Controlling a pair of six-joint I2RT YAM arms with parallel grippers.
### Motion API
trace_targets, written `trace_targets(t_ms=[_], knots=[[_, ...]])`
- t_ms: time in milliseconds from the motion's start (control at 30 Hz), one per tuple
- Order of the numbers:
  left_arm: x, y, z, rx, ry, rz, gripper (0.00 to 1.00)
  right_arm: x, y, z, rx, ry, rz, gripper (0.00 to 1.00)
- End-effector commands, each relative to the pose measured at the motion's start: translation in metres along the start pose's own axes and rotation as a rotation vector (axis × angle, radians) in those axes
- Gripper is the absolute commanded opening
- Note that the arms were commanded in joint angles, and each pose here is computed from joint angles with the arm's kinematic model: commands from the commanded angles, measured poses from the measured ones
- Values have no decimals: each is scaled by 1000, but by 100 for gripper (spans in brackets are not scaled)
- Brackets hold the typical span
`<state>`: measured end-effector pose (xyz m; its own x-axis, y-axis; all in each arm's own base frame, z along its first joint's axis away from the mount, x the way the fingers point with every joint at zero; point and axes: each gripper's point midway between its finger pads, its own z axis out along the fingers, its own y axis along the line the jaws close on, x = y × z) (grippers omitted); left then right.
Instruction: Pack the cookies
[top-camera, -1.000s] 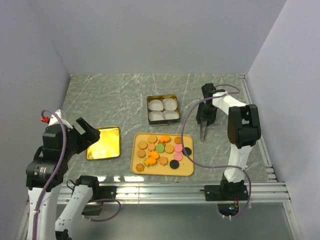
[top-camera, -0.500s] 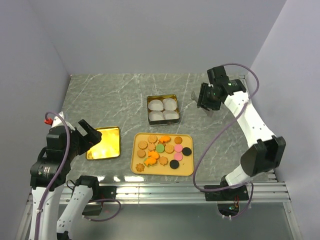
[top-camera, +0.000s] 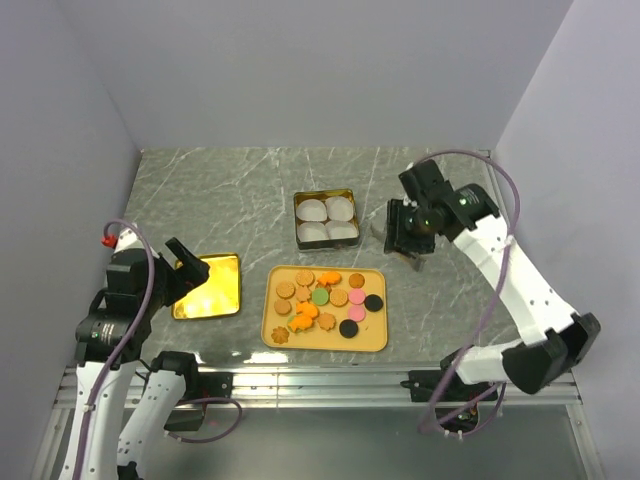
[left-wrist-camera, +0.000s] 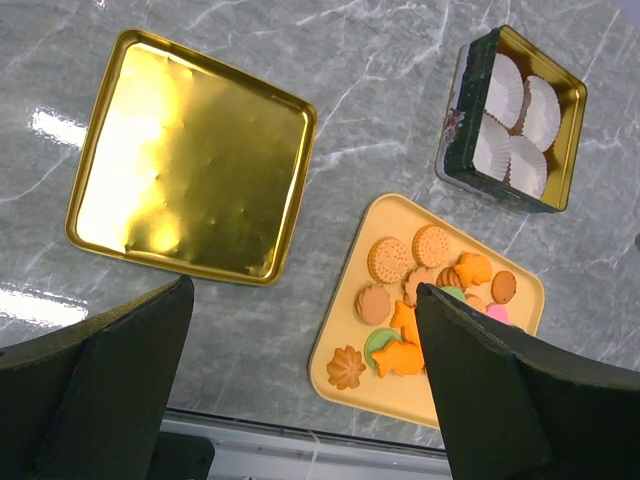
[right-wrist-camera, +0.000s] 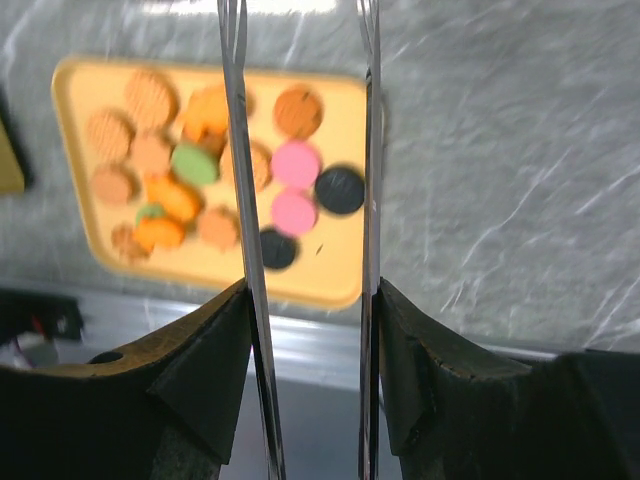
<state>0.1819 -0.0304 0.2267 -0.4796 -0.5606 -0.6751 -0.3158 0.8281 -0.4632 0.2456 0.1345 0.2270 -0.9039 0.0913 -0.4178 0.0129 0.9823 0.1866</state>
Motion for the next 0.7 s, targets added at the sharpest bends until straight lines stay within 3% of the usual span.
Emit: trace_targets(t_ms=[0,200,667], knots=[[-8,-7,6,44,-50,13,99,33,9,-20,-50,30,-19,56],[-4,-5,11,51,-56,24,99,76,40,-27,-177,97,-92,56],[-6,-22,21,113,-50,28,99,129,89,-7,-218,217,-258,56]])
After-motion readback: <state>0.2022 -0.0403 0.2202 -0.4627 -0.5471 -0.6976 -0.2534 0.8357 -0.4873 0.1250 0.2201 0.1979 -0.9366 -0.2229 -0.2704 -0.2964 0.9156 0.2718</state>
